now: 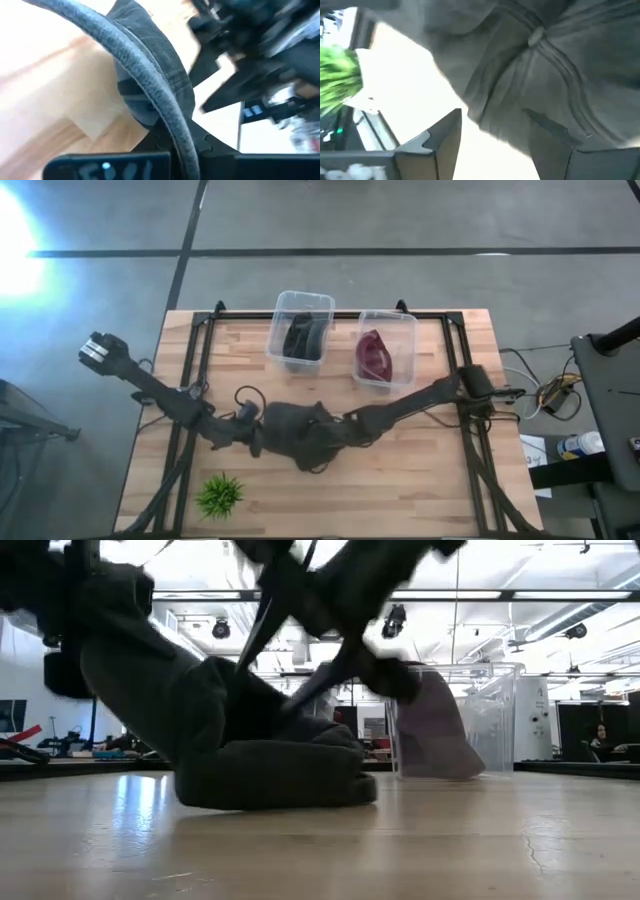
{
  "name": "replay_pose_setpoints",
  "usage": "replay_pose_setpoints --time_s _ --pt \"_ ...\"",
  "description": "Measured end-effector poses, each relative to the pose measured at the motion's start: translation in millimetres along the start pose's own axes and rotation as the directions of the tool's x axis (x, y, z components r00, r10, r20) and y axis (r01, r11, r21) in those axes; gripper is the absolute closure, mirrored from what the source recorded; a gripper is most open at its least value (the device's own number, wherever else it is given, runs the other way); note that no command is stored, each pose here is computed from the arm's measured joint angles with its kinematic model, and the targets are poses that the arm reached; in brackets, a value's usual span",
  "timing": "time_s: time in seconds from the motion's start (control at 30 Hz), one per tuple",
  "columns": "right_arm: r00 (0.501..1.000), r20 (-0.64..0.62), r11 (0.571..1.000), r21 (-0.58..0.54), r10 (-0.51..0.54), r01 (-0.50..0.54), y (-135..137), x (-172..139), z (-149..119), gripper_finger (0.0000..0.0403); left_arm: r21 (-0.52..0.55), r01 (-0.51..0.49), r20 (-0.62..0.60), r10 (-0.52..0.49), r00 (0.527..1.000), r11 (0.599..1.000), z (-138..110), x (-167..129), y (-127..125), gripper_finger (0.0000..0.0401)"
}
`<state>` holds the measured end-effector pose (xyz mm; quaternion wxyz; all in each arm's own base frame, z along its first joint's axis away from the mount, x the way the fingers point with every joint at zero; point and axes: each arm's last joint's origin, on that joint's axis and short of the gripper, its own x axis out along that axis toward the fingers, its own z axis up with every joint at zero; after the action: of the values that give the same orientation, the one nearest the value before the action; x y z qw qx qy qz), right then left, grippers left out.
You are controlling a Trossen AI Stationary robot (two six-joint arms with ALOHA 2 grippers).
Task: Pick & Place hat
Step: Put the black cap into the left transparent bin
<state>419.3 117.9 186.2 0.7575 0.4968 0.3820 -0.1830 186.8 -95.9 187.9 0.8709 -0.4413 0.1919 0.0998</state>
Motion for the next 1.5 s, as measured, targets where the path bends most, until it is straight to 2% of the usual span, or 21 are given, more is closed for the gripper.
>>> replay_pose_setpoints --time_s 0.1,0.23,0.3,0.37,0.43,0.5,0.57,0.67,0.73,0.77,0.87,0.97,1.0,1.03,1.17,1.27,1.43,1.5 --pt "0.997 0.063 0.998 -0.042 -0.042 0.045 9 -43 -6 0.0202 0.070 -0.057 0.033 0.054 0.998 0.996 19 -14 -23 0.0395" --pt "0.969 0.230 0.992 -0.061 -0.090 0.107 14 -107 -14 0.0202 0.175 -0.167 0.205 0.130 0.970 0.970 54 -46 -61 0.0396" --pt "0.945 0.311 0.991 -0.053 -0.099 0.121 14 -132 -16 0.0202 0.238 -0.239 0.322 0.155 0.934 0.941 73 -63 -80 0.0396" --pt "0.924 0.363 0.987 -0.058 -0.117 0.148 11 -151 -18 0.0202 0.279 -0.330 0.461 0.176 0.870 0.902 92 -77 -98 0.0396" --pt "0.911 0.395 0.987 -0.057 -0.115 0.150 10 -162 -16 0.0202 0.325 -0.439 0.572 0.196 0.796 0.837 106 -86 -113 0.0396" --pt "0.903 0.413 0.984 -0.069 -0.123 0.166 8 -169 -14 0.0202 0.344 -0.569 0.666 0.232 0.708 0.747 117 -88 -124 0.0396" --pt "0.900 0.418 0.981 -0.080 -0.126 0.174 7 -170 -13 0.0202 0.362 -0.676 0.717 0.272 0.642 0.641 126 -83 -130 0.0396" --pt "0.898 0.415 0.976 -0.090 -0.144 0.198 6 -166 -14 0.0202 0.365 -0.777 0.745 0.339 0.574 0.513 139 -64 -129 0.0396" --pt "0.898 0.408 0.971 -0.089 -0.166 0.220 4 -166 -14 0.0202 0.381 -0.805 0.732 0.383 0.564 0.456 148 -45 -121 0.0396" --pt "0.898 0.404 0.970 -0.085 -0.176 0.228 2 -167 -15 0.0202 0.396 -0.802 0.711 0.403 0.576 0.447 153 -34 -115 0.0396" --pt "0.897 0.386 0.964 -0.063 -0.214 0.257 -2 -168 -17 0.0202 0.424 -0.779 0.614 0.485 0.623 0.463 169 -1 -91 0.0396" --pt "0.897 0.375 0.961 -0.050 -0.234 0.271 -5 -174 -22 0.0202 0.394 -0.826 0.533 0.631 0.563 0.404 185 22 -59 0.0396" --pt "0.897 0.372 0.961 -0.046 -0.238 0.274 -6 -177 -24 0.0202 0.391 -0.831 0.485 0.679 0.551 0.395 191 27 -49 0.0396" --pt "0.896 0.368 0.958 -0.049 -0.247 0.284 -7 -179 -25 0.0202 0.391 -0.827 0.429 0.715 0.551 0.403 196 31 -40 0.0396" --pt "0.889 0.356 0.946 -0.044 -0.286 0.322 -12 -182 -33 0.0202 0.386 -0.780 0.220 0.772 0.596 0.492 215 46 -18 0.0390" --pt "0.881 0.351 0.935 -0.041 -0.318 0.353 -15 -185 -37 0.0202 0.381 -0.770 0.215 0.762 0.611 0.511 220 55 -21 0.0381" --pt "0.872 0.346 0.922 -0.049 -0.345 0.384 -19 -187 -41 0.0202 0.408 -0.708 0.203 0.699 0.686 0.577 228 69 -27 0.0375" --pt "0.873 0.345 0.920 -0.056 -0.346 0.387 -19 -187 -41 0.0202 0.421 -0.696 0.166 0.706 0.689 0.581 227 73 -25 0.0375"
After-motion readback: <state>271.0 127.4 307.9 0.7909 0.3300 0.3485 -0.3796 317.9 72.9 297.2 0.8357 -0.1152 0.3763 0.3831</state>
